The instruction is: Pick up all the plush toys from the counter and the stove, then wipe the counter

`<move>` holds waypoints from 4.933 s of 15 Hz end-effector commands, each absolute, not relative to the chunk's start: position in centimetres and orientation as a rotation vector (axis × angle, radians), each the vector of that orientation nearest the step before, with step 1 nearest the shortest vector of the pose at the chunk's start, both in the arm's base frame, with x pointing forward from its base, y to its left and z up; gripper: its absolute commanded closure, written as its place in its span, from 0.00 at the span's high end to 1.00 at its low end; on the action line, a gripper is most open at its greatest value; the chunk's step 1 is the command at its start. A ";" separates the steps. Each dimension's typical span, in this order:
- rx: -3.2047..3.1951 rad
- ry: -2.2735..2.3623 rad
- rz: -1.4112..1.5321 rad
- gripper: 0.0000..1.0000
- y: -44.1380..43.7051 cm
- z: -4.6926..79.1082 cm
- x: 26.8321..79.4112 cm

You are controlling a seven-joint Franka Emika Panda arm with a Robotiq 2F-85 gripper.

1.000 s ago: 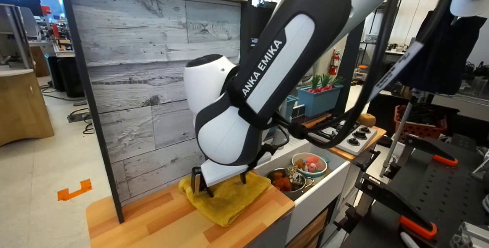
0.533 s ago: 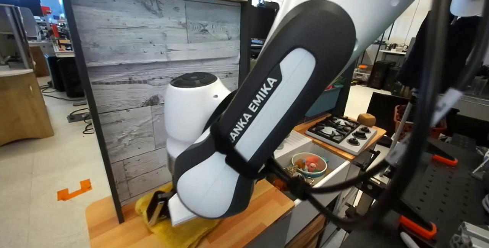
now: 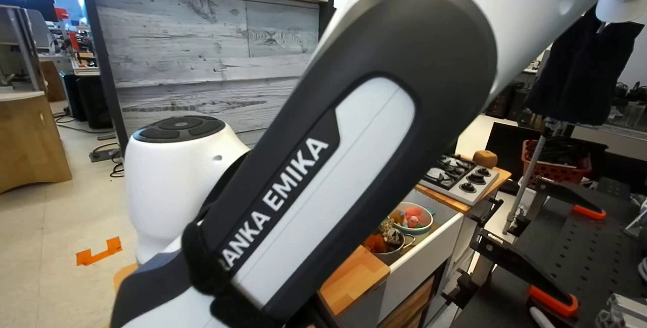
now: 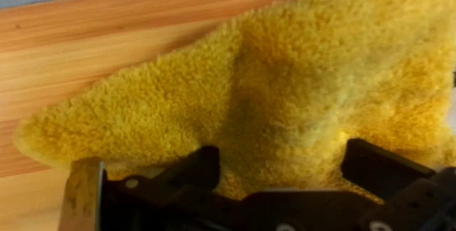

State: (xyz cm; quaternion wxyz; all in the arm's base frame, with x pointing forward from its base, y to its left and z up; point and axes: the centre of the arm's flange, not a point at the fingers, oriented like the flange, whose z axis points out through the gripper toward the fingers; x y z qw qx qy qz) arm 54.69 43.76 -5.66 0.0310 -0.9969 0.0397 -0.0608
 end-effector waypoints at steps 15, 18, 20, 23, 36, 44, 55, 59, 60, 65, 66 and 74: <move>-3.119 0.236 -0.245 1.00 43.9 -8.5 55.8; -3.084 0.215 -0.237 1.00 45.7 -7.8 55.6; -3.094 0.264 -0.239 1.00 43.7 -7.4 56.0; -3.118 0.379 -0.226 1.00 39.1 -6.9 56.4; -3.127 0.330 -0.178 1.00 40.8 -8.4 57.5; -3.204 0.431 -0.218 1.00 36.6 -6.3 56.3; -3.129 0.590 -0.302 1.00 33.2 -7.0 58.8; -3.027 0.541 -0.300 1.00 39.3 -7.7 59.6; -3.015 0.537 -0.285 1.00 39.7 -7.5 59.3; -3.069 0.626 -0.137 1.00 34.6 -6.0 56.6; -3.088 0.651 -0.106 1.00 33.2 -5.7 56.1; -3.135 0.547 -0.080 1.00 30.2 -6.1 56.0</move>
